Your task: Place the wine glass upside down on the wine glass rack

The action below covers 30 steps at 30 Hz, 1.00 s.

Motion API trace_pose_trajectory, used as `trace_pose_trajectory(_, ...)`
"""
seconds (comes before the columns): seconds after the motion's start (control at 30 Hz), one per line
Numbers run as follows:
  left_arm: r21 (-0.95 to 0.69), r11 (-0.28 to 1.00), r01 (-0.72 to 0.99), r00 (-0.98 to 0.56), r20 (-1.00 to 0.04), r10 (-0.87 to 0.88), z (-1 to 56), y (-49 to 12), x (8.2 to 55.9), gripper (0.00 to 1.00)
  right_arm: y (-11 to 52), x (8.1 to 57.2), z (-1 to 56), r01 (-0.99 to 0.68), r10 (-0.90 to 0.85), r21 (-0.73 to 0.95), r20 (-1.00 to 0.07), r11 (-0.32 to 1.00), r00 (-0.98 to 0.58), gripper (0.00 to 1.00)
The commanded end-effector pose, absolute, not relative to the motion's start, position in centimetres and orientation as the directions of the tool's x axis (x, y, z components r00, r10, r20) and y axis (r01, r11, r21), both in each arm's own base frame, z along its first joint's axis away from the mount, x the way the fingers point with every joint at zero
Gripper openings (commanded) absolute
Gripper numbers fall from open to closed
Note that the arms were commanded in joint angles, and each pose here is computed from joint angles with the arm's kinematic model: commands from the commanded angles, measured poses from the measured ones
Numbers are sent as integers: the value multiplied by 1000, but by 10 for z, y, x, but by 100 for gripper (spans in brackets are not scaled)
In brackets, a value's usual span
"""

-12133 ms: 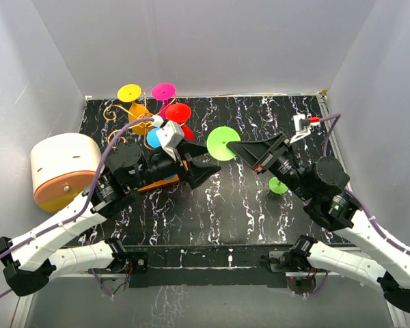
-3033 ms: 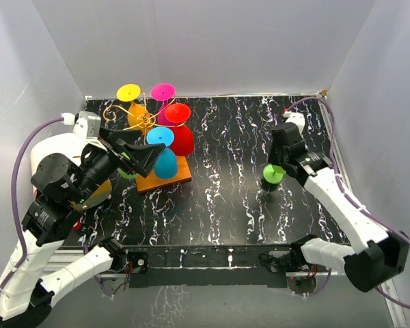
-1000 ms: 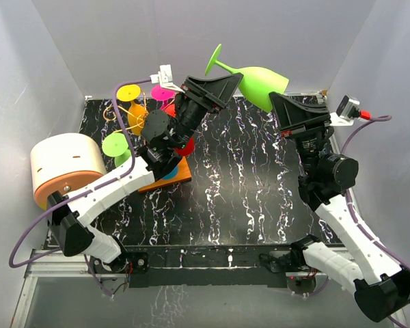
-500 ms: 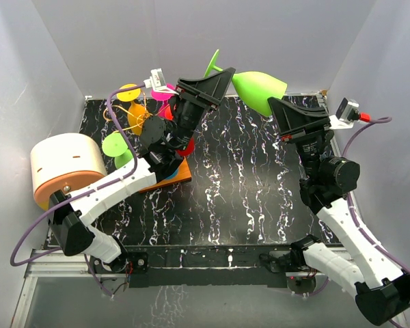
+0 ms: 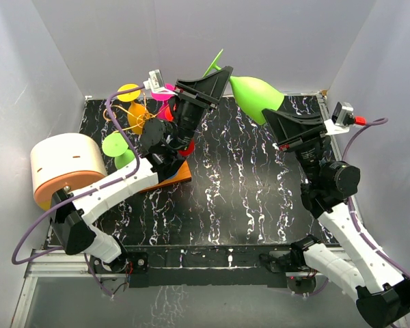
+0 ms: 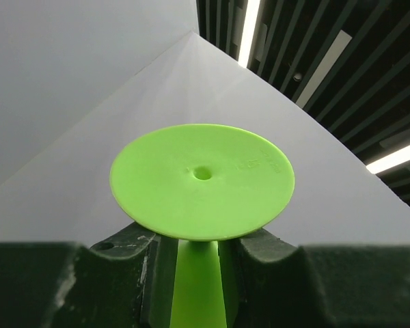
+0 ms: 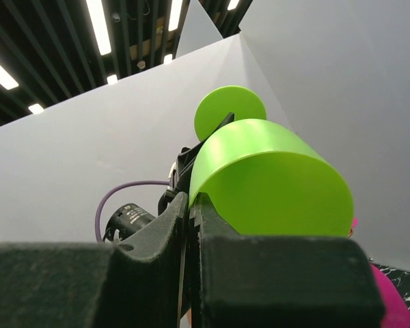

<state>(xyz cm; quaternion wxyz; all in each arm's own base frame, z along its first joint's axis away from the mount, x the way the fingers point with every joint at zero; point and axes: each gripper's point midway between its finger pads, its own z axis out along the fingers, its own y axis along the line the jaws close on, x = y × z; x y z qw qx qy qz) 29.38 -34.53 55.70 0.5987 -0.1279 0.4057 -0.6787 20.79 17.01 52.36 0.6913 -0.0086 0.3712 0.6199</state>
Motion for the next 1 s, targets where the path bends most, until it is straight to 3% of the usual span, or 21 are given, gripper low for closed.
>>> trace_pose_trajectory(0.0, -652, -40, 757, -241, -222, -945, 590, -328, 279, 23, 176, 202, 517, -874, 825, 432, -561, 224, -65, 0)
trace_pose_trajectory(0.07, -650, -49, 758, -247, -216, -945, 591, -328, 279, 20, 177, 202, 515, -873, 825, 436, -560, 218, -73, 0)
trace_pose_trajectory(0.2, -651, -42, 758, -244, -224, -944, 590, -328, 279, 1, 176, 204, 512, -866, 826, 449, -558, 221, -79, 0)
trace_pose_trajectory(0.33, -651, -20, 759, -226, -234, -946, 587, -326, 279, 0, 173, 208, 509, -839, 832, 491, -548, 235, -88, 0)
trace_pose_trajectory(0.5, -623, 77, 779, -158, -313, -936, 590, -320, 274, 0, 158, 215, 509, -761, 863, 599, -495, 251, -104, 45)
trace_pose_trajectory(0.6, -588, 174, 790, -98, -401, -911, 587, -315, 269, 0, 152, 214, 506, -716, 858, 637, -503, 285, -106, 63)
trace_pose_trajectory(0.77, -496, 332, 802, -46, -606, -794, 559, -317, 256, 0, 151, 200, 486, -680, 789, 629, -603, 376, -121, 68)
trace_pose_trajectory(0.97, -325, 413, 851, -19, -805, -593, 519, -325, 233, 0, 143, 195, 453, -606, 675, 590, -729, 534, -115, 69)
